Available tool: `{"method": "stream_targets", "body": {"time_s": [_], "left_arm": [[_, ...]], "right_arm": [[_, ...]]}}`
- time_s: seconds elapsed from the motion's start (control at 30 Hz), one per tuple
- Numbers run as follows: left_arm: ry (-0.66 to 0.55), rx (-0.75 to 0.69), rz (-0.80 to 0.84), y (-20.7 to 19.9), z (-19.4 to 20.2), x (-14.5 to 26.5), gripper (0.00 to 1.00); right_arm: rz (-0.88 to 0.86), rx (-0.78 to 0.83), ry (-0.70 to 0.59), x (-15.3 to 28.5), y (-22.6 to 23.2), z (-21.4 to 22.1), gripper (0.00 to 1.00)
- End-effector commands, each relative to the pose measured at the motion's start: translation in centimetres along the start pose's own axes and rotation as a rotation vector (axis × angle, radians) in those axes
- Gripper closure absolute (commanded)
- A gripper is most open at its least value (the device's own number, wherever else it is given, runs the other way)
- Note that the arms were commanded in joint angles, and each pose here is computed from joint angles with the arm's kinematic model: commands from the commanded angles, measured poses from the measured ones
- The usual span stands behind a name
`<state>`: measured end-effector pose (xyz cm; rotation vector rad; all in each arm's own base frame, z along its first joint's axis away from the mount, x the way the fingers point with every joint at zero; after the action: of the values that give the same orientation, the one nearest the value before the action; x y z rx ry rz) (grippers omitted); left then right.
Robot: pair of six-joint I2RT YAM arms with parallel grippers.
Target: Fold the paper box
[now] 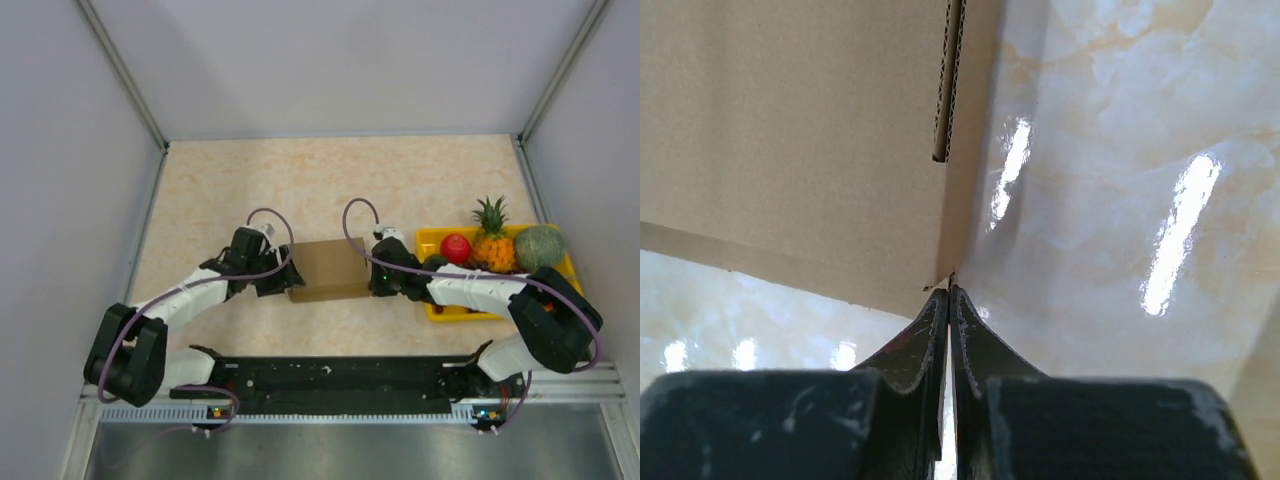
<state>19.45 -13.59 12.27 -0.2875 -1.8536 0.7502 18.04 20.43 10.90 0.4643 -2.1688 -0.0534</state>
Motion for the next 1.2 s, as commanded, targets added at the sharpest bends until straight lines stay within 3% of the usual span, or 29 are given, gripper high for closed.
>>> {"method": "stream_targets", "body": {"time_s": [0.0, 0.13, 0.27, 0.43, 0.5, 0.6, 0.67, 0.83, 1.0, 1.17], "left_arm": [[-0.082, -0.050, -0.071, -0.7, -0.5, 3.4, 0.29], [-0.170, -0.042, -0.099, -1.0, -1.1, 6.5, 0.30], [-0.238, -0.113, -0.027, -3.0, -4.0, 6.8, 0.28], [0.014, -0.189, 0.055, -5.6, -7.4, 2.1, 0.25], [0.009, -0.227, 0.080, -6.8, -8.6, 1.3, 0.26], [0.008, -0.408, 0.106, -7.8, -9.3, -0.9, 0.26], [0.088, -0.491, 0.083, -8.6, -9.7, -1.7, 0.26], [0.268, -0.538, 0.105, -8.7, -10.0, -4.7, 0.25], [0.264, -0.652, 0.039, -8.5, -8.8, -6.5, 0.25], [0.292, -0.681, 0.075, -7.7, -7.6, -7.0, 0.28]], "right_arm": [[-0.042, 0.089, 0.015, 0.5, 0.0, -0.8, 1.00], [-0.106, 0.194, 0.042, 0.4, -0.1, -1.3, 1.00], [-0.126, 0.281, 0.043, 0.4, -0.3, -1.8, 1.00], [-0.188, 0.364, 0.034, 0.3, -1.0, -2.1, 1.00], [-0.204, 0.388, 0.026, 0.2, -1.1, -2.1, 1.00], [-0.247, 0.406, 0.007, 0.0, -1.3, -2.3, 1.00], [-0.267, 0.419, -0.002, -0.1, -1.2, -2.3, 1.00], [-0.264, 0.437, -0.043, -0.6, -1.3, -2.4, 1.00], [-0.258, 0.432, -0.030, -1.1, -1.6, -2.1, 1.00], [-0.258, 0.415, -0.052, -1.1, -1.8, -1.9, 1.00]]}}
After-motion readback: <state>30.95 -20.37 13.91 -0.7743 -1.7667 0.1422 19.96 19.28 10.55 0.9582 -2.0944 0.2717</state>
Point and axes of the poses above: each gripper's point midway between its finger pads, its own x axis back along the fingers, its own y axis along the line the jaws close on, z = x × y, the point moved 10 cm from there along x, back along the fingers, and after that the axes turned 8 degrees about x, right-handed, at the moved point
